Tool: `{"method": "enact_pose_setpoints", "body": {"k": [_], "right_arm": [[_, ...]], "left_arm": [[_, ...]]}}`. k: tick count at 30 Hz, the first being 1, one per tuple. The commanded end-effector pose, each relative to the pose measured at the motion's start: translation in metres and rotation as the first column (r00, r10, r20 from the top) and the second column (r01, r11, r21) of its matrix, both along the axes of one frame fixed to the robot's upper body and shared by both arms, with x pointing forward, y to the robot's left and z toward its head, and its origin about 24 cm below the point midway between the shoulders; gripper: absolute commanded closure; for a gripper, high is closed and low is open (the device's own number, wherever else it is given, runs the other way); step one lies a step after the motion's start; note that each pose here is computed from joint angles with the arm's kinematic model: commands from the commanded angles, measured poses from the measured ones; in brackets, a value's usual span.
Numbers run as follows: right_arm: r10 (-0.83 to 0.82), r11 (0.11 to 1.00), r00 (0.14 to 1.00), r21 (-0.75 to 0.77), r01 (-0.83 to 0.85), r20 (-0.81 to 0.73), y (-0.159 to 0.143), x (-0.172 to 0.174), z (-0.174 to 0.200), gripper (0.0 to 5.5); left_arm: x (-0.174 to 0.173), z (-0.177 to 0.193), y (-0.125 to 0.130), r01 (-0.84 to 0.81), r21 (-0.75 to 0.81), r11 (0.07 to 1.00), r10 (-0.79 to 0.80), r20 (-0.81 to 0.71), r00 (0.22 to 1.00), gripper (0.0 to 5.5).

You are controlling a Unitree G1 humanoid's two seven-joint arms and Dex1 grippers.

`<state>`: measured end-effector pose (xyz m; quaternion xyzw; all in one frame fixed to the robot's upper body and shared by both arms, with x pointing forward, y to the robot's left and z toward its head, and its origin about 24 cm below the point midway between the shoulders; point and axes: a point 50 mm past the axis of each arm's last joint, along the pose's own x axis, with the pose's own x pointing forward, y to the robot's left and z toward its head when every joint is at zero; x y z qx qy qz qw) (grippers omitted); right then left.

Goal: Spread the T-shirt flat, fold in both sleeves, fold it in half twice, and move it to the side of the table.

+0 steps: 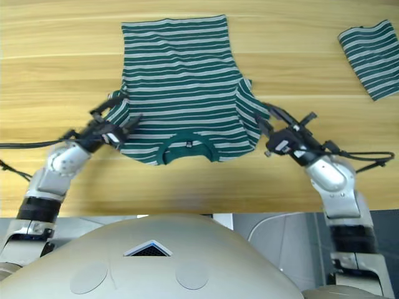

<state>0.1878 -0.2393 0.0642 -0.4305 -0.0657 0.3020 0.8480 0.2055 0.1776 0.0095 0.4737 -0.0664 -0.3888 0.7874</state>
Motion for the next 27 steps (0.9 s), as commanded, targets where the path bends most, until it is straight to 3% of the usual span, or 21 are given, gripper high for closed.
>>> {"method": "enact_pose_setpoints", "body": {"k": [1, 5, 9, 15, 23, 27], "right_arm": [[-0.021, 1.000, 0.999, -0.004, 0.021, 0.027, 0.003, 0.011, -0.003, 4.13], [-0.012, 0.999, 0.999, -0.033, 0.013, 0.046, 0.004, 0.018, -0.002, 4.13], [0.028, 0.998, 0.998, -0.065, -0.024, 0.060, 0.008, 0.027, 0.003, 4.13], [0.074, 0.988, 0.997, -0.134, -0.071, 0.013, 0.014, 0.036, -0.007, 4.13], [0.077, 0.978, 0.997, -0.195, -0.070, 0.029, 0.037, 0.066, -0.025, 4.13], [0.062, 0.980, 0.996, -0.191, -0.049, 0.060, 0.038, 0.071, -0.026, 4.13]], "left_arm": [[-0.002, -0.014, 0.000, 0.086, 0.157, 0.984, -0.082, -0.036, 0.996, 2.37], [-0.020, -0.025, 0.006, 0.151, 0.237, 0.960, -0.127, -0.113, 0.985, 2.37], [-0.043, -0.023, 0.037, 0.141, 0.343, 0.929, -0.079, -0.187, 0.979, 2.37], [-0.058, -0.006, 0.057, 0.054, 0.328, 0.943, 0.004, -0.173, 0.985, 2.37], [-0.038, 0.002, 0.045, 0.007, 0.217, 0.976, 0.008, -0.068, 0.998, 2.37], [-0.024, 0.031, 0.053, -0.121, 0.163, 0.979, 0.102, 0.119, 0.988, 2.37]]}}
